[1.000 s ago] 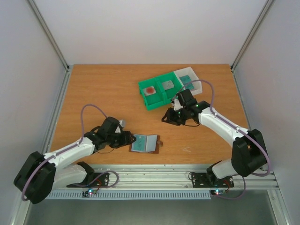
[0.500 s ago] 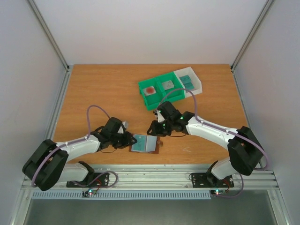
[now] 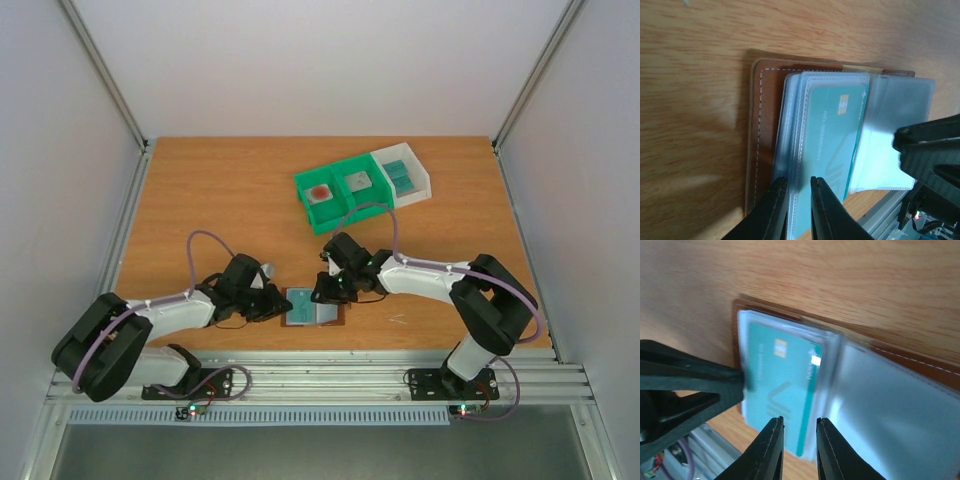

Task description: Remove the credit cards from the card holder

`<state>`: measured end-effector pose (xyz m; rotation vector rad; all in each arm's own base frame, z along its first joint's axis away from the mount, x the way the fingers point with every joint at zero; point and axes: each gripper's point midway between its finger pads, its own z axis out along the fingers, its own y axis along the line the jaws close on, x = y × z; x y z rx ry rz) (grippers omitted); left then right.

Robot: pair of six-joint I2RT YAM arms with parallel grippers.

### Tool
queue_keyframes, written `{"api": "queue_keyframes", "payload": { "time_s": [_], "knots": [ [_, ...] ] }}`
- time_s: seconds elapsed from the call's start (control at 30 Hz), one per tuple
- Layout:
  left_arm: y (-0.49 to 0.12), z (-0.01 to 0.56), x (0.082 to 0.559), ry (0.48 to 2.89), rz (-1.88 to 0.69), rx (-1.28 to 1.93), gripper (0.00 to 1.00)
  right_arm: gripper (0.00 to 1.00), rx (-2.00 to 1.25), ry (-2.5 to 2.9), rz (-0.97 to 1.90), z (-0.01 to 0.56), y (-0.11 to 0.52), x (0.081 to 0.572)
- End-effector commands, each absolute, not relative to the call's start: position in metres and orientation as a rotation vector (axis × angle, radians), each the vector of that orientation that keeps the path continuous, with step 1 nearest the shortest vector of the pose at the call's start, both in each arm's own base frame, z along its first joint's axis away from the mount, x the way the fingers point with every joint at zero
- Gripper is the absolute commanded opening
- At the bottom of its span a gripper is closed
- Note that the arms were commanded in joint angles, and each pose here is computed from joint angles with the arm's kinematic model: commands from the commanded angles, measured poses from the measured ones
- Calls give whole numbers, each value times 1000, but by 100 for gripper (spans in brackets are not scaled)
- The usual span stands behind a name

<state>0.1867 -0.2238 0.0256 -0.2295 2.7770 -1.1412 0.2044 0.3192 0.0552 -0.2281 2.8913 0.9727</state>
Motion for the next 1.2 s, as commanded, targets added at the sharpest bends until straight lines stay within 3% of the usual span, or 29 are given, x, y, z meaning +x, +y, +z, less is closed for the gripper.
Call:
{"api": "queue_keyframes", "payload": {
  "time_s": [0.0, 0.17, 0.4, 1.17],
  "knots": [
    [-223, 27, 182, 2776, -1171, -254, 14, 20, -217, 2890, 956, 40, 319, 204],
    [-223, 37, 181, 2765, -1178, -251, 15, 17, -219, 2909, 980, 30, 321, 201],
    [-224, 53, 188, 2723, -1177, -232, 28, 15, -224, 2900, 1013, 29, 323, 198],
    [-221, 43, 181, 2736, -1176, -223, 25, 16, -161, 2904, 1012, 23, 317, 195]
  ]
}}
